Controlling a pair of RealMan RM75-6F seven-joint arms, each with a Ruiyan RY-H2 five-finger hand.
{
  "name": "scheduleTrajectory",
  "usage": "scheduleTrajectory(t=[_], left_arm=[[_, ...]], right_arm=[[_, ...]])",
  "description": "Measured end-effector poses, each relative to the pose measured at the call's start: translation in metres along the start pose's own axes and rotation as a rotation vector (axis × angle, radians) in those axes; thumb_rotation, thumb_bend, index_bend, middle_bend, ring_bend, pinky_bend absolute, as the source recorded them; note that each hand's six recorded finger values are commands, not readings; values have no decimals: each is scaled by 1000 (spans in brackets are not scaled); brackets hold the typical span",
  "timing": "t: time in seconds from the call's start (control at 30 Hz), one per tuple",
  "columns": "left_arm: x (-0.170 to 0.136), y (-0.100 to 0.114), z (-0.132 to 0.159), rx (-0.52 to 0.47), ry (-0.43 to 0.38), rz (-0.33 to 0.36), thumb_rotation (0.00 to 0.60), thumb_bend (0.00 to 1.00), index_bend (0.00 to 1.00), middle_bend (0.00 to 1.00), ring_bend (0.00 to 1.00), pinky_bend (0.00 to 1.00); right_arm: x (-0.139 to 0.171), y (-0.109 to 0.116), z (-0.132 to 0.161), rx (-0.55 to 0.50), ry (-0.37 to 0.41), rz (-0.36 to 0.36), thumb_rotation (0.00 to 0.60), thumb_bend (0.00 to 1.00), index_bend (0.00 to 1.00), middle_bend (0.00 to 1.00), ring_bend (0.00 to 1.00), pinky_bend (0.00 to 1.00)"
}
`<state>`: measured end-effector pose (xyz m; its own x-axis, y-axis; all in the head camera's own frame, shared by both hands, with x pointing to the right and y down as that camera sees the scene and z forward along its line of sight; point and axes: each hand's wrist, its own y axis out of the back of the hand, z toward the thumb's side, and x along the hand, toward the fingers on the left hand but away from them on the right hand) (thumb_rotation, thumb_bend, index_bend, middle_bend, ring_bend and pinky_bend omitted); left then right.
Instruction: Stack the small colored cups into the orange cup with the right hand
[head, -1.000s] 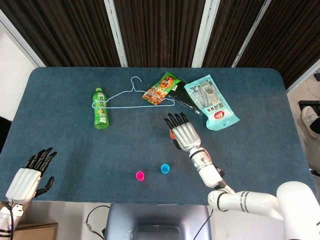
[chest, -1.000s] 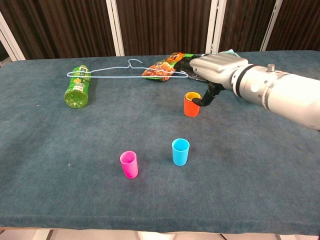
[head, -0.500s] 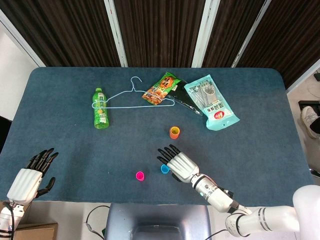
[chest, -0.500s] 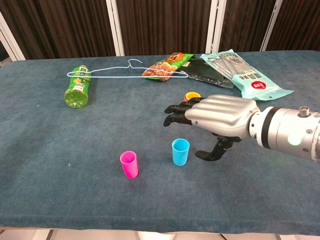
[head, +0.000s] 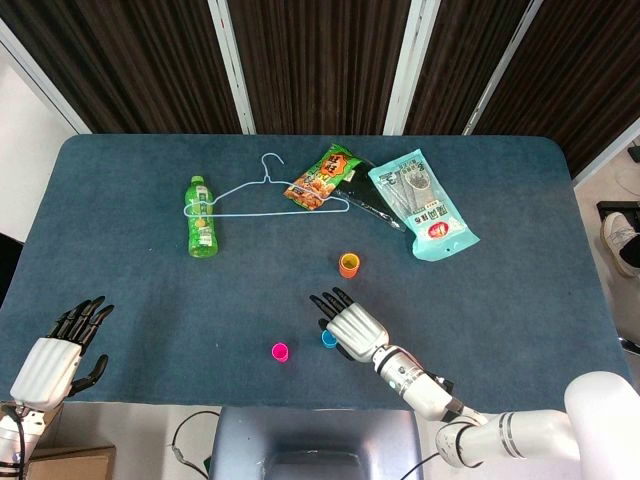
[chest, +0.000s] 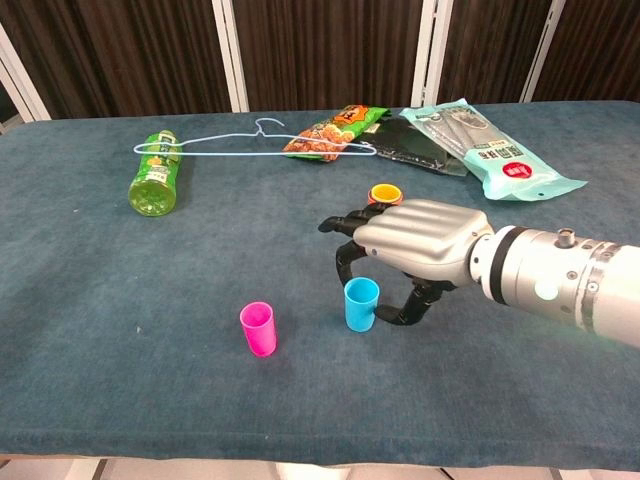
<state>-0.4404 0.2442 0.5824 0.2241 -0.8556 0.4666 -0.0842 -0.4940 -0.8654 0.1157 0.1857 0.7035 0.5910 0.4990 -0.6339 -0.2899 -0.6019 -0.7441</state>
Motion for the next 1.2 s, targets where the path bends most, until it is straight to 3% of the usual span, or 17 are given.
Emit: scheduleTrajectory(t=[0.17, 0.3, 0.5, 0.6, 0.9, 1.2], left_arm=[[0, 1, 0, -2, 0, 2, 600, 444, 0, 0, 0, 152], [0, 0, 0, -2, 0, 1, 600, 443, 0, 0, 0, 152], [0, 0, 0, -1, -1, 1, 600, 443, 0, 0, 0, 152], [0, 0, 0, -1, -1, 0, 600, 443, 0, 0, 0, 152], [3, -4, 0, 5, 3, -15, 600, 443, 0, 0, 0, 152], [4, -4, -1, 6, 9, -17, 600, 443, 0, 0, 0, 152]], right_arm=[[-1, 4, -2, -6, -11, -26, 600, 493, 616, 33, 0, 0], [-2, 17, -9, -47, -39, -87, 600, 493, 620, 41, 0, 0], [-10, 61, -43, -106, -158, -285, 600, 492, 620, 49, 0, 0], [-15, 74, -60, -114, -218, -345, 600, 492, 621, 49, 0, 0], [-35, 72, -111, -64, -396, -309, 600, 492, 631, 49, 0, 0], [-50, 59, -113, -72, -409, -251, 600, 493, 634, 49, 0, 0]])
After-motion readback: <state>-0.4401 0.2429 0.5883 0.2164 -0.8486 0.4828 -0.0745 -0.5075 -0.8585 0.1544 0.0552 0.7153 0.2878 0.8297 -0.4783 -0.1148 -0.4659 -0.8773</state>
